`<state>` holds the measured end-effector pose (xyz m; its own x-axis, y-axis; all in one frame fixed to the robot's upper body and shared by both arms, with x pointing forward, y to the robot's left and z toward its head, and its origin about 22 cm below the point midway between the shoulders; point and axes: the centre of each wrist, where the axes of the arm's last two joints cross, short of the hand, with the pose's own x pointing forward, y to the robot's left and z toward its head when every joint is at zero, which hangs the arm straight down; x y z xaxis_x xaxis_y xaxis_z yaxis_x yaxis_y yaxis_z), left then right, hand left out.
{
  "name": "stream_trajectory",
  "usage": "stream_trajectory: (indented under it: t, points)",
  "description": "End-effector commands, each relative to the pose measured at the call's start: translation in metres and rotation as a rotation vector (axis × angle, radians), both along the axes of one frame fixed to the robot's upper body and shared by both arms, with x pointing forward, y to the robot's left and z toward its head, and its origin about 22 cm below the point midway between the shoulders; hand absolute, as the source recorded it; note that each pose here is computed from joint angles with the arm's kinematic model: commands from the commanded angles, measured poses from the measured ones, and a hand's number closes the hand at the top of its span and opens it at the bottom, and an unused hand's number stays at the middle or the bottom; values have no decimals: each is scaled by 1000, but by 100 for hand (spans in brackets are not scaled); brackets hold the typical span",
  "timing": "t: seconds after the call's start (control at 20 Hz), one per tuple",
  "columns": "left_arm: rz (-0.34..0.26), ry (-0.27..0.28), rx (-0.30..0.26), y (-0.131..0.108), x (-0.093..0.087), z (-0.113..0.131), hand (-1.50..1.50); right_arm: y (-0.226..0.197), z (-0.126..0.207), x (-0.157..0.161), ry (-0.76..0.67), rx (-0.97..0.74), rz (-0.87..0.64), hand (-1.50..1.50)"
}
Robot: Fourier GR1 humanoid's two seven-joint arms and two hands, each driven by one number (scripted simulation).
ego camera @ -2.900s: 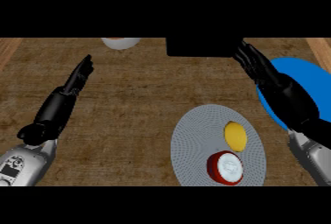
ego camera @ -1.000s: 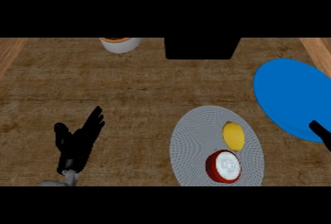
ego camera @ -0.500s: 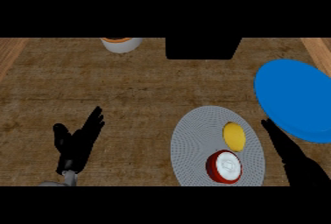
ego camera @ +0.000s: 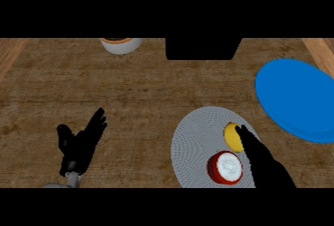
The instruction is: Pick the can from the placemat and place it in the plate
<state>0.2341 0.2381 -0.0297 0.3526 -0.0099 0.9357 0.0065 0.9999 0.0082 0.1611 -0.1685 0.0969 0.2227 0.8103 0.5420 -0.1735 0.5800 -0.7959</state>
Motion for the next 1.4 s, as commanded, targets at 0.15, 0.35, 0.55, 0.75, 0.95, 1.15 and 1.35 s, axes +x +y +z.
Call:
stream_trajectory:
  t: [0.15,0.35,0.55,0.75,0.95,1.15,1.35]
  points:
    - [5,32,-1,19,10,0,0,13,-13,6,30,-113,-44,-150]
    - [23,24,2,-15,-7,-10,0,5,-13,13,59,-137,-66,-150]
    - [4,21,-2,-10,-8,-5,0,1,-26,13,84,-132,-61,-150]
    - [20,28,-2,15,-17,-10,0,13,-53,24,96,-134,-33,-150]
    - [-4,12,1,16,8,13,0,10,-52,36,146,-151,-16,-150]
    - [7,27,6,2,-1,1,0,19,-74,37,119,-220,79,150]
    - [-10,23,-8,3,-17,-9,0,13,-55,27,102,-266,73,150]
